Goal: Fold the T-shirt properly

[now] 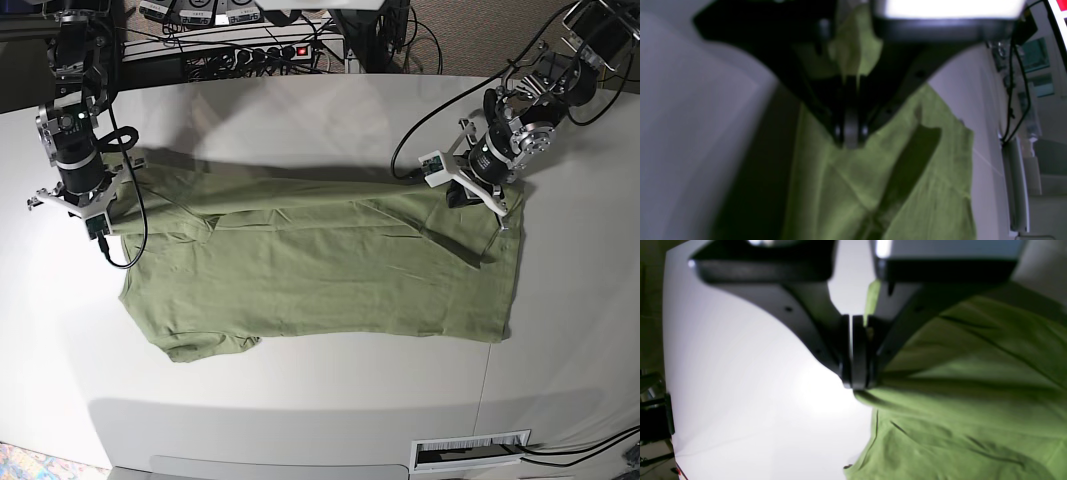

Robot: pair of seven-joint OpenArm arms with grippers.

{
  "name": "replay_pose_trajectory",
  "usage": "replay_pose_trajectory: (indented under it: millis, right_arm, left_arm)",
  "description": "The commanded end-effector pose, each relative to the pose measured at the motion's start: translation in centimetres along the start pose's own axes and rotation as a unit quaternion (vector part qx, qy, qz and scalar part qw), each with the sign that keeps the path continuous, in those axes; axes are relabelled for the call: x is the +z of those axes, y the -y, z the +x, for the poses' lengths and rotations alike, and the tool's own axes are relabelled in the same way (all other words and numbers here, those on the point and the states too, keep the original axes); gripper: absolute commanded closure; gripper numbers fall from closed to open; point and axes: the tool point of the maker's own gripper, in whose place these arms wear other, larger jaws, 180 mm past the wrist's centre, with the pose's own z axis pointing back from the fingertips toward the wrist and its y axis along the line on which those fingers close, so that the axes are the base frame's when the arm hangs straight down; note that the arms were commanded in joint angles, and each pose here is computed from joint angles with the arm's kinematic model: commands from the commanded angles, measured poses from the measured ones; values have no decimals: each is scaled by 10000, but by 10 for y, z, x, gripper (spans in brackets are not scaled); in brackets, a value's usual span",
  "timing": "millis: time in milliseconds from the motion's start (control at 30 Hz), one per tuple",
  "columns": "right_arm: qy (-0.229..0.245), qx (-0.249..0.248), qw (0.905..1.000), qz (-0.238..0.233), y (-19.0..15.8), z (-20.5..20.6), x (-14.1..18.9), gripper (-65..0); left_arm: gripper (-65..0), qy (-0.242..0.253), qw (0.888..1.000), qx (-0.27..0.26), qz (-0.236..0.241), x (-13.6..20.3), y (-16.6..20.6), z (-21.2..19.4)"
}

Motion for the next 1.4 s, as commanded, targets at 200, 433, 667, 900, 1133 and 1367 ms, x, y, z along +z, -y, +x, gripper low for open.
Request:
replay_pose_trajectory:
  millis: [200,433,667,900,1133,1367]
  right_arm:
    - [266,-24,9996,-129,12,15,3,-211]
    - [497,-635,9946,654,-22,24,4,-124]
    - [247,-233,9954,898,-51,18,1,0]
    - [-10,-231,9937,1099,-66,0,-6,0]
    - [-94,-272,9932,1131,-69,-8,-11,0]
    - [-51,-180,9893,1443,-95,-3,-9,0]
  left_arm:
    - [0,-14,10000,-47,41,2,-6,-2]
    - [0,-46,9997,-78,211,2,-12,-3]
    - [0,-547,9983,-63,202,4,-12,-22]
    - [0,-868,9958,-166,257,7,-16,-36]
    - [0,-582,9861,-410,1500,29,-75,-10]
    - [0,-117,9912,48,1320,17,-84,3]
